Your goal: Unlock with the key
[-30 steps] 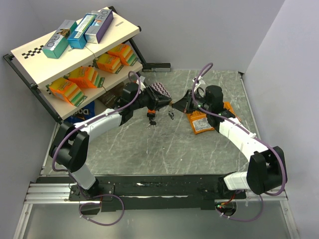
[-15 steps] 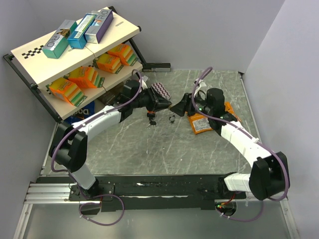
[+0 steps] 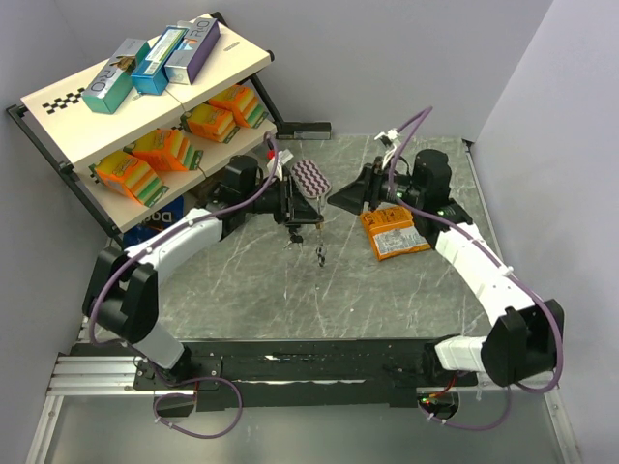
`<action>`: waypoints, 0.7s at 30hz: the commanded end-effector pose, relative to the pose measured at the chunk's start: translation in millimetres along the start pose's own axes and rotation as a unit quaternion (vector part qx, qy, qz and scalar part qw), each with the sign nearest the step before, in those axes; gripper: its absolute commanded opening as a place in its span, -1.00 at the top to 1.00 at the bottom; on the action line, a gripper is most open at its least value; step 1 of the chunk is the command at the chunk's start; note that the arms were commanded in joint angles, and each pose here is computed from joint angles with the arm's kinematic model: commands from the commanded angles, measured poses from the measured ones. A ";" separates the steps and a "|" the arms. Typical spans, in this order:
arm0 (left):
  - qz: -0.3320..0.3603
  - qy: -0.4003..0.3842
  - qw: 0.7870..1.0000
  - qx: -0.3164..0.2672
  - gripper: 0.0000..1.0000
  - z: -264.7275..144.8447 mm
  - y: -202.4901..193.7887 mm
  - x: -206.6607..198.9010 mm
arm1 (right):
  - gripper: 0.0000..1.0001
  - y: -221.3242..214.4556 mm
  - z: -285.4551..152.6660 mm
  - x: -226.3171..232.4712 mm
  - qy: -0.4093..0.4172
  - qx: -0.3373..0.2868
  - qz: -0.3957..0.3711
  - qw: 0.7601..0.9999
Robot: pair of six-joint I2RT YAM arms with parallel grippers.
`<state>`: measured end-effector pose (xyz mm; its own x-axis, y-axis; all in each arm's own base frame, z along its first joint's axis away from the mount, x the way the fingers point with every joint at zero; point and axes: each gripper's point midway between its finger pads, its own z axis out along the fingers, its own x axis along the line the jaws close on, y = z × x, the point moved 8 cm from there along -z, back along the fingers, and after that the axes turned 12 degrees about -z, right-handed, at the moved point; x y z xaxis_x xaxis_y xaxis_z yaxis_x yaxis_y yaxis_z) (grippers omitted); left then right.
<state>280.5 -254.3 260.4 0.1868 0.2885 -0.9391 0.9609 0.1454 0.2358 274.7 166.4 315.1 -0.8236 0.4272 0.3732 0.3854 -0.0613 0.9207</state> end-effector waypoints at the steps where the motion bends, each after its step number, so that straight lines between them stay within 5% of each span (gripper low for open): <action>1: 0.107 -0.078 0.989 0.059 0.98 -21.1 -14.6 -35.8 | -0.54 14.7 4.3 12.1 0.093 0.006 -0.006 0.996; 13: 0.106 -0.128 0.979 0.116 0.98 -34.5 -32.6 -45.1 | -0.51 7.9 31.1 22.4 0.195 0.028 0.013 0.980; 21: 0.107 -0.123 0.981 0.102 0.98 -34.5 -32.0 -45.1 | -0.19 3.7 35.4 25.0 0.219 0.035 0.041 0.974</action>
<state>242.4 -242.2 282.6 0.3169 0.1186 -0.9410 0.9471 -0.0919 0.3074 272.7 206.7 305.7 -0.8412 0.0592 0.5374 0.5383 -0.0008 0.8427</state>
